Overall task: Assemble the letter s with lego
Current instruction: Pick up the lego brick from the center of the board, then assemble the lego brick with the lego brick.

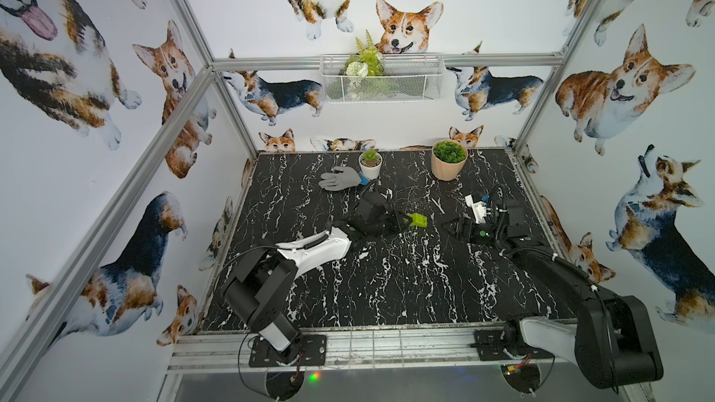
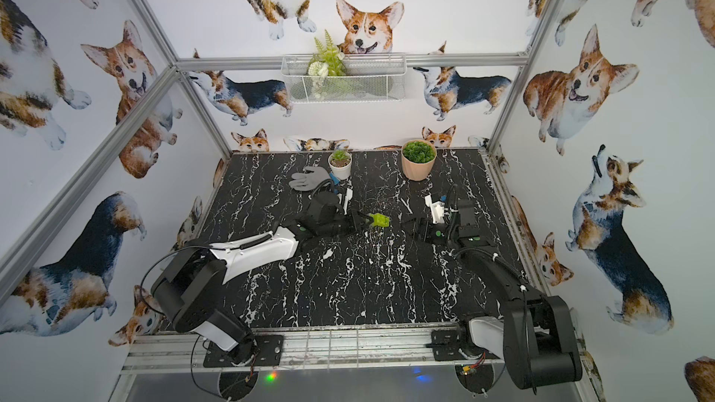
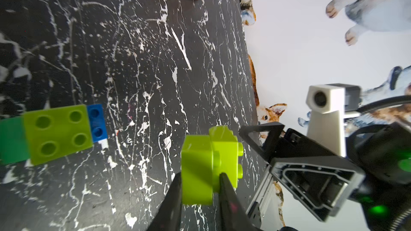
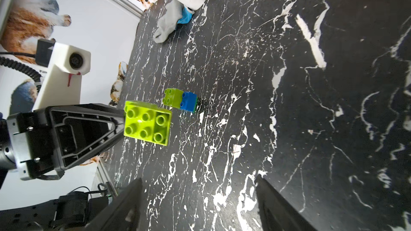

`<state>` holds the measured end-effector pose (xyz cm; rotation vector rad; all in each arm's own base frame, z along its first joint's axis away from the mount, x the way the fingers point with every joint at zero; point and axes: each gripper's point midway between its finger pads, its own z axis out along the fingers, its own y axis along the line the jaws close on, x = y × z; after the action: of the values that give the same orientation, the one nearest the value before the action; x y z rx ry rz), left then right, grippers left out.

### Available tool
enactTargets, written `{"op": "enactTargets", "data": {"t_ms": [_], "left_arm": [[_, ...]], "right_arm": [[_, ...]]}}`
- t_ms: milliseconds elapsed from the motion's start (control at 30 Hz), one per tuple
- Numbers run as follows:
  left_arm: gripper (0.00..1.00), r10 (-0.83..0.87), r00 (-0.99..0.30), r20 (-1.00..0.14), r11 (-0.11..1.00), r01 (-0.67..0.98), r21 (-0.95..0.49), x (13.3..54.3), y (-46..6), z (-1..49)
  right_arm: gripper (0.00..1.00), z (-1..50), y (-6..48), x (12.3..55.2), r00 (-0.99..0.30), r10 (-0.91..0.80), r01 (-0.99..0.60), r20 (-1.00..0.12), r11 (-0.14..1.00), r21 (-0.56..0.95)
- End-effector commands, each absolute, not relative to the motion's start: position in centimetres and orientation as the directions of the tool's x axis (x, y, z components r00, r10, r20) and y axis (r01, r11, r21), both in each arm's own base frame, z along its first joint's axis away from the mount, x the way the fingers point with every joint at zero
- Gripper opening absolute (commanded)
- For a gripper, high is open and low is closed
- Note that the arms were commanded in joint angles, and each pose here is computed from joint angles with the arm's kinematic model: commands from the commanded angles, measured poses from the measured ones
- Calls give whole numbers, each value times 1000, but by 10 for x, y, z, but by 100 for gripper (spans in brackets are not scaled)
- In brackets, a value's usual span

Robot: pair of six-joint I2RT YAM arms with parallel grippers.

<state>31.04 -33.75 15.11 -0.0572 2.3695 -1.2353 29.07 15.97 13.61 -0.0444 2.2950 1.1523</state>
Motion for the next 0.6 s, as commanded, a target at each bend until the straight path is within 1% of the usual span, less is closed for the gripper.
{"op": "enactTargets", "data": {"t_ms": [0,167,267,333,467,567], "left_arm": [[13,-284,-895,-345,566,134,-813,310,-320,159],[13,-336,-896,-292,518,83,-851,309,-299,155],[13,-360,-888,-286,501,75,-862,312,-290,155],[13,-360,-888,-285,493,78,-867,313,-287,156],[13,-390,-889,-241,433,54,-900,321,-281,149],[13,-379,-901,-213,385,56,-921,324,-285,146]], "right_arm": [[79,155,170,300,-837,286,-265,-466,533,803],[78,145,195,304,-871,284,-229,-400,485,844],[76,131,210,307,-895,278,-187,-348,477,859],[75,126,219,312,-904,295,-153,-309,452,879],[73,114,233,320,-922,304,-101,-242,413,905],[71,106,237,326,-925,322,-65,-199,382,922]]}}
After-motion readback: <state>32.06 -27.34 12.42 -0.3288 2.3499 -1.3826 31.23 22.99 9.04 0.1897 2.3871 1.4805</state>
